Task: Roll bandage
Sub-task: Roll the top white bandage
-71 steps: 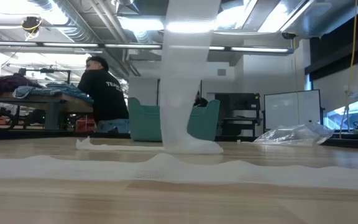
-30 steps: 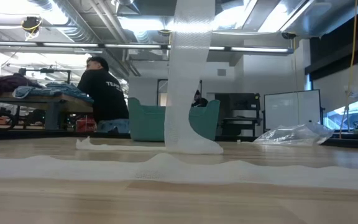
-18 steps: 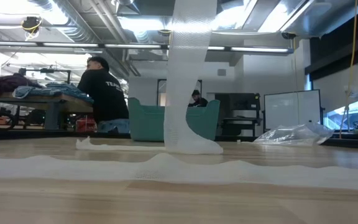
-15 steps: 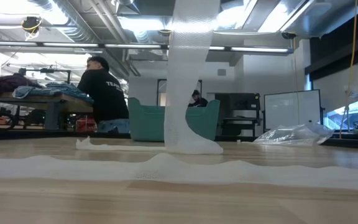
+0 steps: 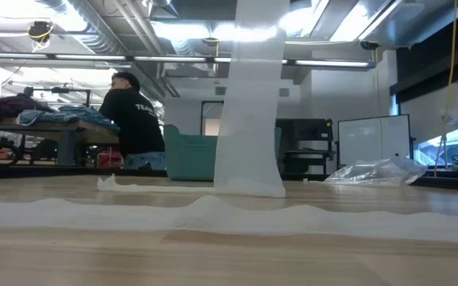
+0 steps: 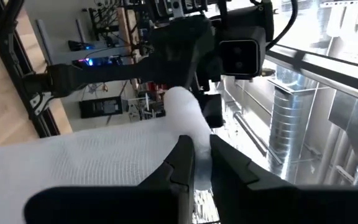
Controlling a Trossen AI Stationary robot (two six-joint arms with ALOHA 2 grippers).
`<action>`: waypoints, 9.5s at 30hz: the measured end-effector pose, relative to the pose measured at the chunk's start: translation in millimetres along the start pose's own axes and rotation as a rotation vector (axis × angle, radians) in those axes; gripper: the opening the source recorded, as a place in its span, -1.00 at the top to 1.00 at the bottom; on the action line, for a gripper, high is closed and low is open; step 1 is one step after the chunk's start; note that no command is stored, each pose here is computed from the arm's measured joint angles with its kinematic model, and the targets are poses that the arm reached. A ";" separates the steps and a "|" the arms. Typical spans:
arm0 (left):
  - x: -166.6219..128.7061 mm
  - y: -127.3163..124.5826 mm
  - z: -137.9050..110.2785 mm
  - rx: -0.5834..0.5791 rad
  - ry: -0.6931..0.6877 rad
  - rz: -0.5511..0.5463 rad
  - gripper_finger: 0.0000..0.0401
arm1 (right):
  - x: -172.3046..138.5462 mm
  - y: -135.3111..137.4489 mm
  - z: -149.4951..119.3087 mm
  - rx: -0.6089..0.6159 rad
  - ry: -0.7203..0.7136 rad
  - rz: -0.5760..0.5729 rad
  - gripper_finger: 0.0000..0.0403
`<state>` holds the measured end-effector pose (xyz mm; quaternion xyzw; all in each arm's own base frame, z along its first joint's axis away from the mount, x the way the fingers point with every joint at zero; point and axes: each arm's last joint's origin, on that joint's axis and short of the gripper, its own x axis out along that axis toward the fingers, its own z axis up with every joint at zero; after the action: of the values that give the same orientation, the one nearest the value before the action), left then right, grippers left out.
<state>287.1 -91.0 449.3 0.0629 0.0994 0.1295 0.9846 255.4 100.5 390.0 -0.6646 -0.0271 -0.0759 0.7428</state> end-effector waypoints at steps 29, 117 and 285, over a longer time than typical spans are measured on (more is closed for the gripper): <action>5.4 -1.5 0.2 0.008 -0.013 -0.013 -0.02 | 0.3 4.7 -2.8 0.021 0.098 0.035 0.83; 16.2 -18.0 -1.1 0.892 -0.014 0.098 0.78 | -27.2 -41.9 -55.0 1.054 0.090 0.178 -0.22; 39.8 -19.2 6.4 1.490 -0.104 0.205 0.79 | -24.7 -43.9 -41.9 1.099 0.009 0.166 -0.19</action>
<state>330.8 -99.3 445.5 0.7273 0.1077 0.1158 0.6679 222.0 56.2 424.8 -0.1790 -0.0071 0.0056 0.9838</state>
